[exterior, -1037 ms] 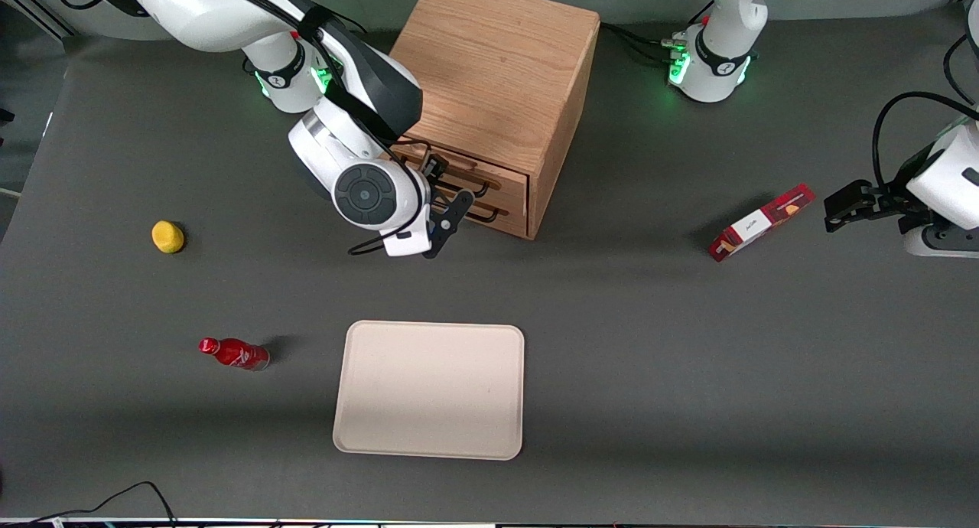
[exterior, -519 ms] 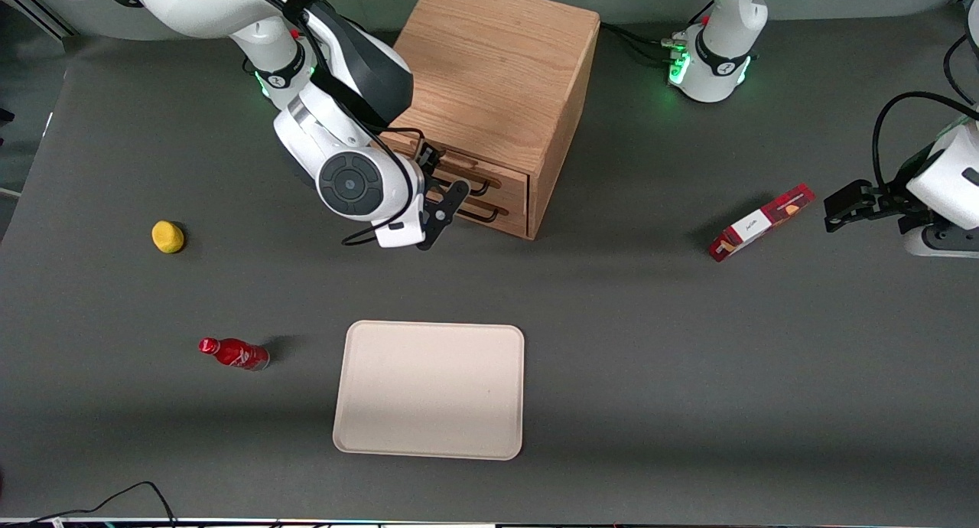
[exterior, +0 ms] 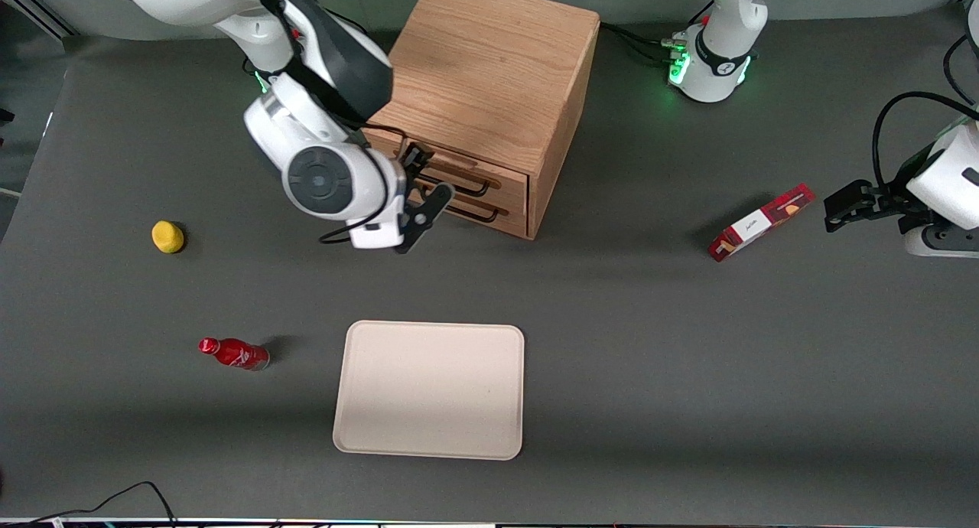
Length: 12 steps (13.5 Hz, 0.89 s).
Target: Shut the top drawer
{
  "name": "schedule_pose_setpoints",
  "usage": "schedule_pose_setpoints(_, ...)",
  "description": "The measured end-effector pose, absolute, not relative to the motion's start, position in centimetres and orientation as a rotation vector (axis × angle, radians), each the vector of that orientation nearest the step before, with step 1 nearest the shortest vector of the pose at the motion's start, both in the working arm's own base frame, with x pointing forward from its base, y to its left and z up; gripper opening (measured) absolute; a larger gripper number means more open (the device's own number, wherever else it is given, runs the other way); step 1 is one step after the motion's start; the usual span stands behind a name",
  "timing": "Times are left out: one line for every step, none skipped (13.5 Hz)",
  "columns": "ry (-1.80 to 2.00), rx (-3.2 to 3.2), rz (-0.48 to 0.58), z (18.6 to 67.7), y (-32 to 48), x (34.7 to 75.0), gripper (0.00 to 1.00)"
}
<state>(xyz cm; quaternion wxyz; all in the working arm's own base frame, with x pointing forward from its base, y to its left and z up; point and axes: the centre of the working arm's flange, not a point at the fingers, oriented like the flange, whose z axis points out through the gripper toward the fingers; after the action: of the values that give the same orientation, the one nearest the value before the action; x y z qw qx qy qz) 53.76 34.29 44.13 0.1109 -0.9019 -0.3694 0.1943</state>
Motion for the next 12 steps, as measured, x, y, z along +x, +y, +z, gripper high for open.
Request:
schedule_pose_setpoints(-1.027,-2.691,0.536,45.1,32.0,55.3,1.0)
schedule_pose_setpoints(-0.965,-2.732,0.502,46.0,29.6,56.8,1.0)
schedule_pose_setpoints(-0.894,-2.778,0.459,47.2,26.9,58.3,1.0)
schedule_pose_setpoints(-0.813,-2.826,0.423,48.3,24.1,59.5,1.0)
schedule_pose_setpoints(-0.697,-2.883,0.387,49.5,21.0,60.5,1.0)
schedule_pose_setpoints(-0.537,-2.944,0.35,50.7,17.6,61.5,1.0)
schedule_pose_setpoints(-0.374,-2.995,0.307,51.9,14.0,62.2,1.0)
schedule_pose_setpoints(-0.249,-3.028,0.254,53.1,10.6,62.7,1.0)
schedule_pose_setpoints(-0.152,-3.057,0.202,54.4,7.5,62.9,1.0)
schedule_pose_setpoints(-0.086,-3.09,0.169,55.4,5.0,62.8,1.0)
schedule_pose_setpoints(-0.037,-3.119,0.145,56.0,3.1,62.5,1.0)
schedule_pose_setpoints(0.01,-3.137,0.124,56.4,1.6,62.0,1.0)
